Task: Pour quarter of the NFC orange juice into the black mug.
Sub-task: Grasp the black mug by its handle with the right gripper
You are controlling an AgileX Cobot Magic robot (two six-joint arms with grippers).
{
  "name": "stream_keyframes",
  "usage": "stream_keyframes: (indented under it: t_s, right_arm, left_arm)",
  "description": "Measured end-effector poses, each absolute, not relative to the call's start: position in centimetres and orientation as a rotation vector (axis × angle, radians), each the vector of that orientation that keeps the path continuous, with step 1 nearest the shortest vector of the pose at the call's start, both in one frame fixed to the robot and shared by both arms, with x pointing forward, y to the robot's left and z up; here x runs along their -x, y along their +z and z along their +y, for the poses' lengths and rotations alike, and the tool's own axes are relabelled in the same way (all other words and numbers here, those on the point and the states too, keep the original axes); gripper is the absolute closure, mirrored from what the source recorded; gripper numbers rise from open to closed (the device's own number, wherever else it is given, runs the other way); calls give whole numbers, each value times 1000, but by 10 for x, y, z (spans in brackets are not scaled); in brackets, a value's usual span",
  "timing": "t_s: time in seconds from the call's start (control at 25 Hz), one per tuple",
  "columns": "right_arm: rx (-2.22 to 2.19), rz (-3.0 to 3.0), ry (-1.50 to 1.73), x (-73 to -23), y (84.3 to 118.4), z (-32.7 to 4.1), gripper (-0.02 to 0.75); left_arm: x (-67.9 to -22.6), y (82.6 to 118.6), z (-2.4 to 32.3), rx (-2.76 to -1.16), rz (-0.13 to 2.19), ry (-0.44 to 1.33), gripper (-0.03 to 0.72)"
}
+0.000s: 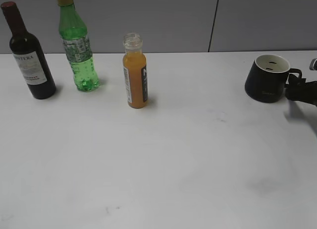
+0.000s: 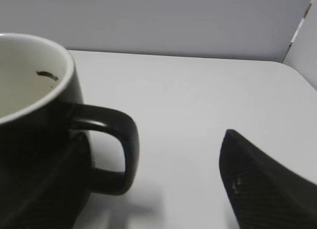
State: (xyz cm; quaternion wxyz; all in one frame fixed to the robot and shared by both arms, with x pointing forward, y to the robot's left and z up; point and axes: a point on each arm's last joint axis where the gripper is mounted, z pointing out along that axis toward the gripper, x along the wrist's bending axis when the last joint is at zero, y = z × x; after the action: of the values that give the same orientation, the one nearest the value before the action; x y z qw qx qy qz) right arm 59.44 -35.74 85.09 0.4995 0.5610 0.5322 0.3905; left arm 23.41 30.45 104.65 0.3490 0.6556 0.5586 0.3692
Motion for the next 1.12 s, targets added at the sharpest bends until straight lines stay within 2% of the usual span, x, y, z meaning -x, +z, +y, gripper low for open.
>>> stream_keyframes:
  t_s: [0.44,0.84,0.96,1.12]
  right_arm:
    - [-1350,1270,960,-620,835,-362,141]
    - [-1341,1267,975,-622,832,-362,157]
    - [-1321,1273,990,-624,829,-361,228]
    - [-1293,1286,1030,-624,827,-358,432]
  left_arm:
    - [-234,1046,304,-1699,1448,957,449]
    - [-234,1046,304,-1699,1448,957,449]
    - [-234,1046,304,-1699,1448,957,449]
    - [-234,1046,304,-1699,1448,957,449]
